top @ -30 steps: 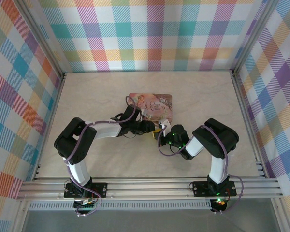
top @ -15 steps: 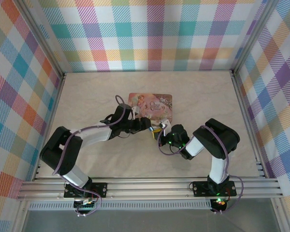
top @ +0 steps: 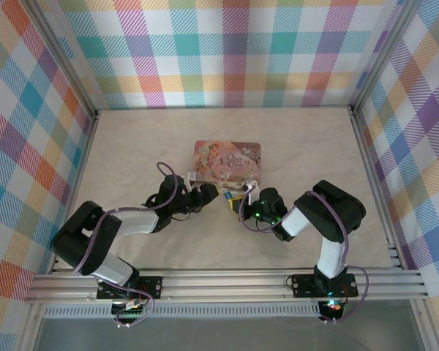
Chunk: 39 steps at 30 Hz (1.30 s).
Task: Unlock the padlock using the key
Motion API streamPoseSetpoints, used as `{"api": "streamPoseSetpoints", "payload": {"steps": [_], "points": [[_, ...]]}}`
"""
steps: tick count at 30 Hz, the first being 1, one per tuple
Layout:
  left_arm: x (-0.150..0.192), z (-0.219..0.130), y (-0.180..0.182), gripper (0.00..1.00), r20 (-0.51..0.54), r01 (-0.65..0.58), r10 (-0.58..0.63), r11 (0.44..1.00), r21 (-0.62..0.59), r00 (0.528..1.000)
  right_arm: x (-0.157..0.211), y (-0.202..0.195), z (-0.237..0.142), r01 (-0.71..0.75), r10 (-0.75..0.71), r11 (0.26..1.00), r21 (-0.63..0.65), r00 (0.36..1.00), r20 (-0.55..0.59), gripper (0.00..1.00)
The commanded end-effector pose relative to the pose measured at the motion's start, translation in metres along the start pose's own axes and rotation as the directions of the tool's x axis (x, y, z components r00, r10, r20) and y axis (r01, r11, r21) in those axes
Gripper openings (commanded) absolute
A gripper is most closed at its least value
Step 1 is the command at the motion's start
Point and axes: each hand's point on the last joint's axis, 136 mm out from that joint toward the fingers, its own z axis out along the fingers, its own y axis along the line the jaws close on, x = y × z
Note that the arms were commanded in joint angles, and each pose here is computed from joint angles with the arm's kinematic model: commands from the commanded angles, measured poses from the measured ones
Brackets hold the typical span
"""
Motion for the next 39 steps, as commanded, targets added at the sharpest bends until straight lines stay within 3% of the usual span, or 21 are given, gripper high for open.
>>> {"api": "streamPoseSetpoints", "payload": {"steps": [1,24,39], "points": [[-0.012,0.003,-0.017,0.6,0.041,0.038,-0.043,0.993,0.112,0.998,-0.017,0.021,-0.004,-0.059,0.062,0.995,-0.08,0.998,0.033,0.0],[-0.007,0.036,0.006,0.49,-0.049,0.146,-0.142,0.986,0.077,0.989,-0.032,0.039,0.001,-0.214,0.211,0.97,-0.119,0.977,-0.042,0.0],[-0.007,0.022,0.014,0.5,-0.009,0.146,-0.145,0.989,0.023,0.989,-0.033,0.036,0.005,-0.245,0.24,0.966,-0.088,0.969,-0.06,0.0]]}}
